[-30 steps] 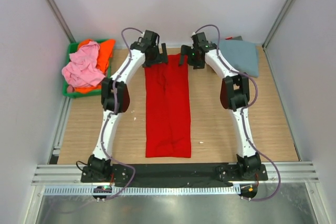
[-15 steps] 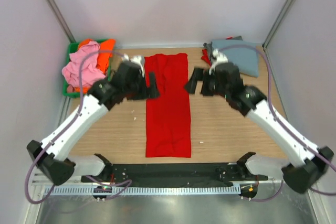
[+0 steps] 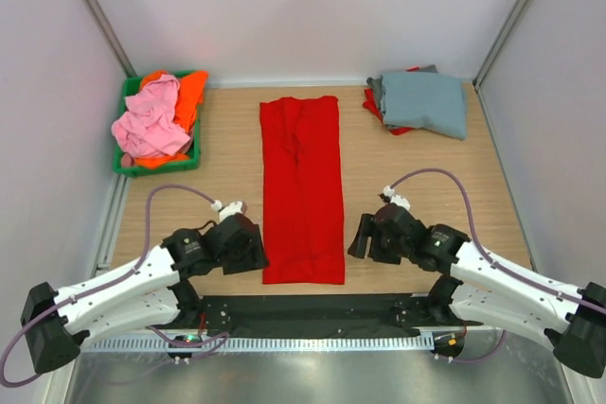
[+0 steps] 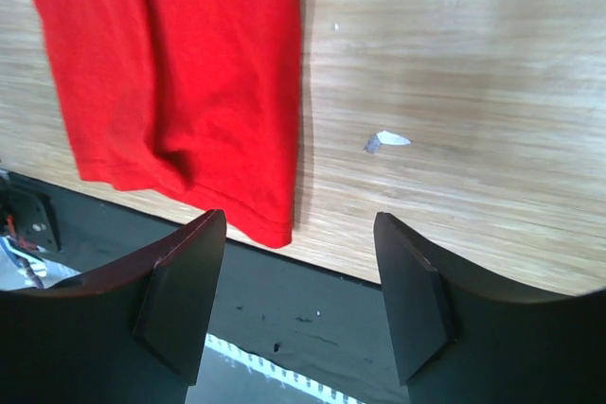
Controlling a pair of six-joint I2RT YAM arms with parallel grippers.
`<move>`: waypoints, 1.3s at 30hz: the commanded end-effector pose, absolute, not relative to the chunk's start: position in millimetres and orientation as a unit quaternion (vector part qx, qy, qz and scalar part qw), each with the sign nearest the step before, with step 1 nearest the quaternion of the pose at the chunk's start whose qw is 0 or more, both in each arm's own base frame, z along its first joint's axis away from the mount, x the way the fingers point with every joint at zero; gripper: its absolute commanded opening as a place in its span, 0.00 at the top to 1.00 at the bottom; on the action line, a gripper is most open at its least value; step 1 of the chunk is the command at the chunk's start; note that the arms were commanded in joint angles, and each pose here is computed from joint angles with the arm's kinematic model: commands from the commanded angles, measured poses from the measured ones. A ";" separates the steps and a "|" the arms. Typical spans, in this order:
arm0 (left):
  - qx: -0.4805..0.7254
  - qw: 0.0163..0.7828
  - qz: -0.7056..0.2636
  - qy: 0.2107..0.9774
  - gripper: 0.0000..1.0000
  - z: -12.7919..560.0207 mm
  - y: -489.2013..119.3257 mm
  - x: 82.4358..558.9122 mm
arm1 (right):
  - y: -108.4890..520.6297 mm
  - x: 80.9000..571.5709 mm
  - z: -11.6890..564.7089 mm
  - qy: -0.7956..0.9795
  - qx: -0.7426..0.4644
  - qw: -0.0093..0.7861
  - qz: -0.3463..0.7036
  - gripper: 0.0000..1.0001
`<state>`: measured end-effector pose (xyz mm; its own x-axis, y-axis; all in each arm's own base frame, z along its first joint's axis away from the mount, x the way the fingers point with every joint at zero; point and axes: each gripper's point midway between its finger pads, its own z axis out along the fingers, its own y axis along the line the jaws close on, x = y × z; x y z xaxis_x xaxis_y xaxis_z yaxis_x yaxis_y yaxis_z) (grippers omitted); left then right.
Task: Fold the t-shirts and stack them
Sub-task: Fold the tshirt
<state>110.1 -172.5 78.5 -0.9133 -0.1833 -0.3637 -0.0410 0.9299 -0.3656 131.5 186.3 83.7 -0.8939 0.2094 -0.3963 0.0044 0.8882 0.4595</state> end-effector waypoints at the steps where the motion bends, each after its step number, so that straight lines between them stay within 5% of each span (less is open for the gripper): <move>1: -0.102 0.196 -0.192 0.956 0.41 59.2 -183.0 108.7 | 205.0 127.6 70.9 0.940 0.077 0.208 0.259 0.31; 21: -0.126 0.185 -0.173 0.959 0.48 13.6 -195.0 98.2 | 234.2 90.4 15.2 0.951 0.047 0.159 0.262 0.40; 25: -0.120 0.181 -0.166 0.962 0.58 7.0 -195.1 91.8 | 237.9 78.4 7.7 0.955 0.032 0.153 0.253 0.54; 32: -0.117 0.182 -0.162 0.963 1.00 3.1 -194.2 86.9 | 229.1 76.3 4.9 0.956 0.038 0.168 0.237 0.81; 39: -0.107 0.187 -0.141 0.966 1.00 9.4 -191.6 78.4 | 211.4 80.7 21.4 0.955 0.041 0.193 0.219 0.98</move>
